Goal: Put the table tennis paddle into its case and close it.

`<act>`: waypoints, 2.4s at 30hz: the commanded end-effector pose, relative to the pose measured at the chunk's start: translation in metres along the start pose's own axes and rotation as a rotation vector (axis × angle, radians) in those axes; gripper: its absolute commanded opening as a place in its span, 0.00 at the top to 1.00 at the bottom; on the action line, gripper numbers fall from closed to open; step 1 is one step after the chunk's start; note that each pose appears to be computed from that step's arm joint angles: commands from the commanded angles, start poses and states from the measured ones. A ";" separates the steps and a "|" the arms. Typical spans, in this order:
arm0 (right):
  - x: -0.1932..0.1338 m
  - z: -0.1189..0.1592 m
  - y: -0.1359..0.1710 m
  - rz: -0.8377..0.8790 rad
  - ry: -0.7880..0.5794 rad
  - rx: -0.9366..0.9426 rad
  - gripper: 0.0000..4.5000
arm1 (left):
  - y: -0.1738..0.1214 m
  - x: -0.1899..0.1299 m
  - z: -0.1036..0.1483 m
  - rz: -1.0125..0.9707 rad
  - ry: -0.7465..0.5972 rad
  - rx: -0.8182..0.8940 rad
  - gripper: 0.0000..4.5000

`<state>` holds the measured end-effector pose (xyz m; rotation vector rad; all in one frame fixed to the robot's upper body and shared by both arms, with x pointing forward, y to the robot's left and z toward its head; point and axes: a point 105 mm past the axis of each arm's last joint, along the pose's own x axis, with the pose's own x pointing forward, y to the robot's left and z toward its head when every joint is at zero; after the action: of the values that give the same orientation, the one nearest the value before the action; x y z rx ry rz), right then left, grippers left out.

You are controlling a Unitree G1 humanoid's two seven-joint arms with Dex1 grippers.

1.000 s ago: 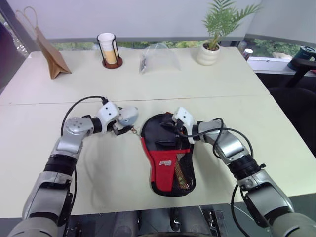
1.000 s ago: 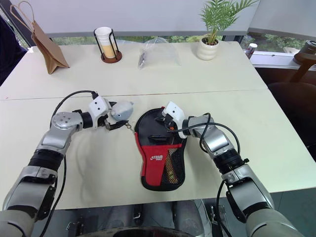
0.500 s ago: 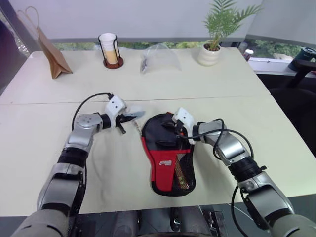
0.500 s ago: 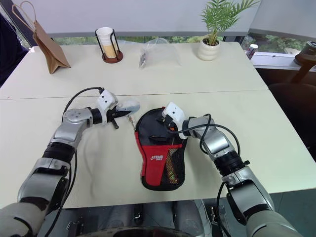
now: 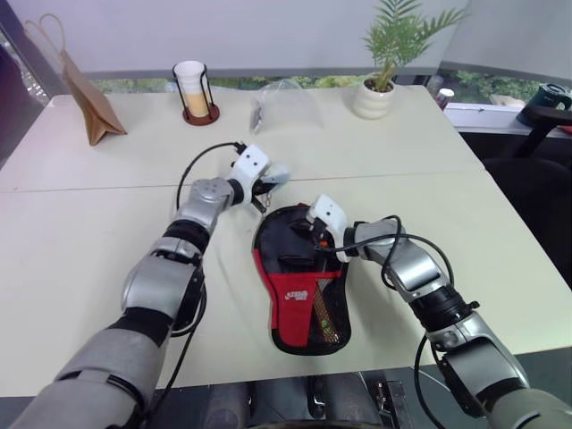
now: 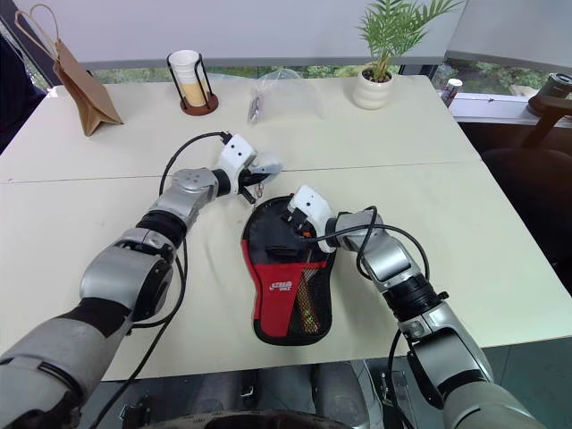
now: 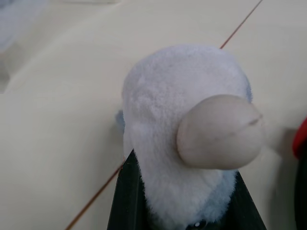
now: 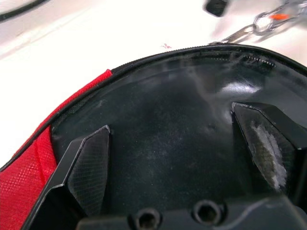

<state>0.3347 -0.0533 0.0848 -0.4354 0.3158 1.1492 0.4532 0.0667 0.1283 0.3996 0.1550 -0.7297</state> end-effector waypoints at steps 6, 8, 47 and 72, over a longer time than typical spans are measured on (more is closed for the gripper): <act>0.014 -0.058 0.036 0.034 0.227 0.129 0.00 | -0.022 0.023 0.067 -0.020 -0.124 0.085 0.97; 0.013 -0.060 0.039 0.018 0.232 0.167 0.00 | -0.032 0.027 0.078 -0.043 -0.151 0.073 0.97; -0.002 -0.071 0.025 -0.077 0.264 0.198 0.00 | -0.061 0.024 0.114 -0.363 -0.292 -0.522 0.01; -0.097 0.073 -0.038 -0.307 -0.128 0.066 0.00 | -0.046 -0.060 0.047 -0.709 -0.295 0.141 0.01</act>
<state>0.3361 -0.1033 0.1734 -0.3382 0.2436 0.8784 0.3846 0.0589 0.1602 0.3221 0.0242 -1.4445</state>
